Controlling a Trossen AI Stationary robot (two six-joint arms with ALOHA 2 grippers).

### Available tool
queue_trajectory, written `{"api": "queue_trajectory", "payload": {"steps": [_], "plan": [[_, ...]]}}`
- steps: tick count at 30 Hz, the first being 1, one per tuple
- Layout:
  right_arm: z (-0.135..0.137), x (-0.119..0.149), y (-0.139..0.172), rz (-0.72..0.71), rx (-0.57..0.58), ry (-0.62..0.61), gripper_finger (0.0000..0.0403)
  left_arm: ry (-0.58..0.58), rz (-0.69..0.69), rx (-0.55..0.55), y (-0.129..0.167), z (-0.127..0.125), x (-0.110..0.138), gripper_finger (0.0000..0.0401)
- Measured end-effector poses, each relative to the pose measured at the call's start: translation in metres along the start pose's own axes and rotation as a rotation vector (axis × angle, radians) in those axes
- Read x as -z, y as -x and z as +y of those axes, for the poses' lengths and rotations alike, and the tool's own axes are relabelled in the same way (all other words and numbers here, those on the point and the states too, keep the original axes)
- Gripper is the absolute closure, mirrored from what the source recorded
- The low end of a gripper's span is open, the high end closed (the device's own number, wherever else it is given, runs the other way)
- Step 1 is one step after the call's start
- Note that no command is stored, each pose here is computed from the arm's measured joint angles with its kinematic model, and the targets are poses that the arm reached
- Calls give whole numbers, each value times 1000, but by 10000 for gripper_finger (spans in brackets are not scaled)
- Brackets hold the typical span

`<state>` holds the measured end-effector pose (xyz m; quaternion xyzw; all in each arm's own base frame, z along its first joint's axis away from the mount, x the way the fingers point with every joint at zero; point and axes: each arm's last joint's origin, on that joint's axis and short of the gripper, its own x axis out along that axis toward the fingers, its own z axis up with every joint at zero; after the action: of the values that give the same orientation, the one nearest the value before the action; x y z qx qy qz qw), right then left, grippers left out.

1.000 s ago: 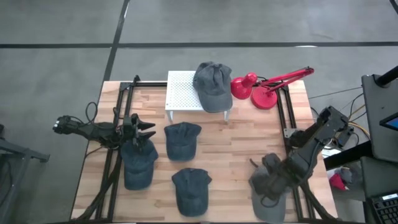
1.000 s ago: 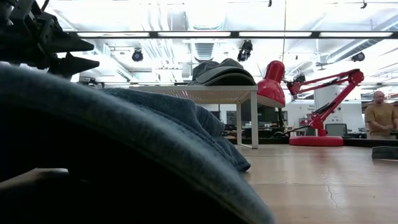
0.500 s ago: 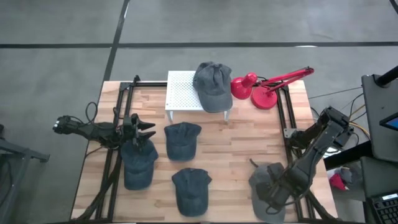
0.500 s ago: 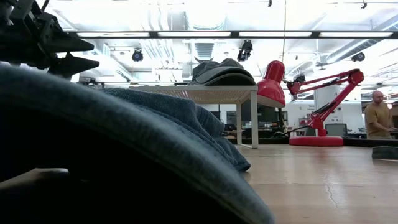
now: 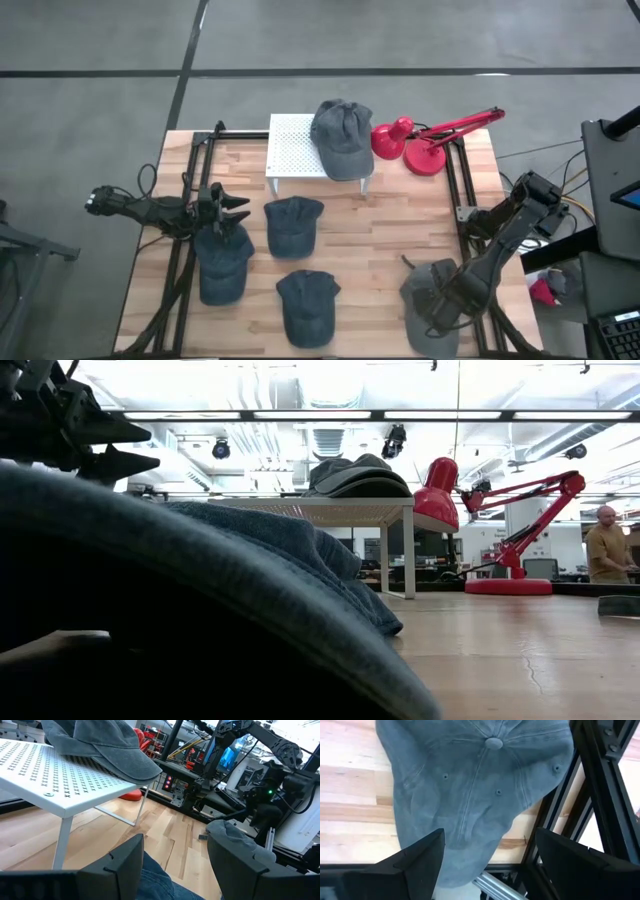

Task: Pick & Place hat
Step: Stack the gray cap on the gray caps on the shelf

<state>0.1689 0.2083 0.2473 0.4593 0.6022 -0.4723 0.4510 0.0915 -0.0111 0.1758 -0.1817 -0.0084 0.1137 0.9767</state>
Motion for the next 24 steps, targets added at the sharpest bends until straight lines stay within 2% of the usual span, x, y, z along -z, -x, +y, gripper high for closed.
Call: {"api": "queue_trajectory", "payload": {"steps": [12, 24], "plan": [[5, -6, -36, 78, -2, -7, 92, 0, 0, 0, 0, 0, 0, 178], [2, -26, -68, 49, 31, -46, 85, 2, -4, 1, 0, 0, 0, 178]]}}
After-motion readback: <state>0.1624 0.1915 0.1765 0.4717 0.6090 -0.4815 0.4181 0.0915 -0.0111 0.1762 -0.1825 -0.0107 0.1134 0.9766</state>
